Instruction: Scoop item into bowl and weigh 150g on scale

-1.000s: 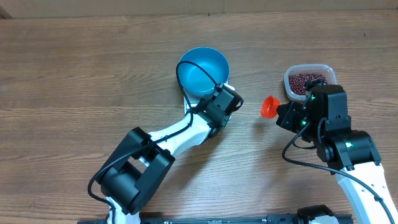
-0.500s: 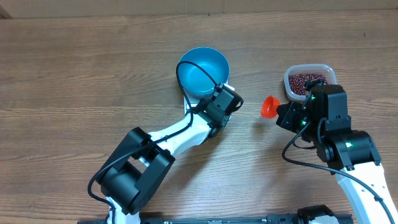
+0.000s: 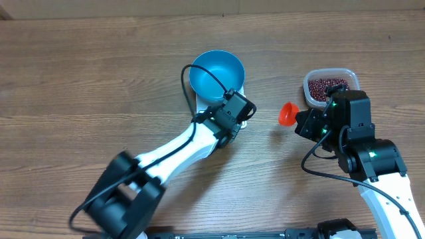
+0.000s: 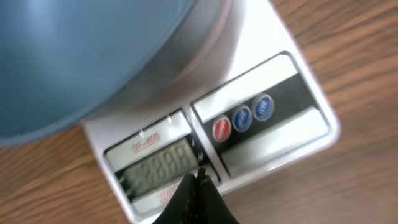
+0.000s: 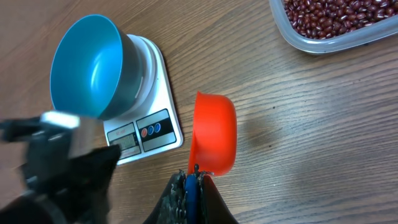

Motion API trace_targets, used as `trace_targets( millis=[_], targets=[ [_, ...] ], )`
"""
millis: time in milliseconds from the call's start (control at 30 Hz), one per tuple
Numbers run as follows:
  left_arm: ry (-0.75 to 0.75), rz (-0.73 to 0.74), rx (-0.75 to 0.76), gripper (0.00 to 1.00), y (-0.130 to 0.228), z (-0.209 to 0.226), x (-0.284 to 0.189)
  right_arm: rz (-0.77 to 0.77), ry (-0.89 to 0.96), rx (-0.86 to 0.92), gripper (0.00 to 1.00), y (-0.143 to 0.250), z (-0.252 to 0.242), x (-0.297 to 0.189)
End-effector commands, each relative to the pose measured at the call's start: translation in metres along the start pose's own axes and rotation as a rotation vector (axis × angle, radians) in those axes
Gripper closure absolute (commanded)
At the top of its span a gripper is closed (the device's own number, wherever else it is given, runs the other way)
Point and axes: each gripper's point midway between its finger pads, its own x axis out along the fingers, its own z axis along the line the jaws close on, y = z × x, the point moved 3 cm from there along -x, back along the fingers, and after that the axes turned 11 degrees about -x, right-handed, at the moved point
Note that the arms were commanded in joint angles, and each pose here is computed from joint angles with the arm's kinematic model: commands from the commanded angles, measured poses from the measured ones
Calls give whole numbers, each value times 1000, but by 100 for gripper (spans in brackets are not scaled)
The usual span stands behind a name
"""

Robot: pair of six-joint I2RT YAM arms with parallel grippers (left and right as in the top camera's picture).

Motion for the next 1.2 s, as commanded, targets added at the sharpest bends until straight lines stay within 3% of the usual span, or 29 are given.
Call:
trace_targets(
  millis=[0,67,100,133,367,700,1167],
  targets=[
    [113,5,-6,96,-3,-6,-29,-40,-15,-5,96,-11,5,-8],
    [149,25,-11,96,1,-8,-38,-39,-15,-5,96,-11,5,-8],
    [162,34,-14,76,2,-9,-41,-39,-15,-5,96,-11,5,-8],
    [173,43,-24,2,4,-9,-45,-39,-15,-5,96,-11,5,-8],
    [178,45,-90,0,6,4,-77,-38,-22,28,96,-11,6,-8],
    [232,-129,-136,1,-14,24,-145,-42,-24,28,96,-12,6,-8],
    [266,-82,-183,1,-4,26,-153,-83,-36,22,96,-21,9,-9]
  ],
)
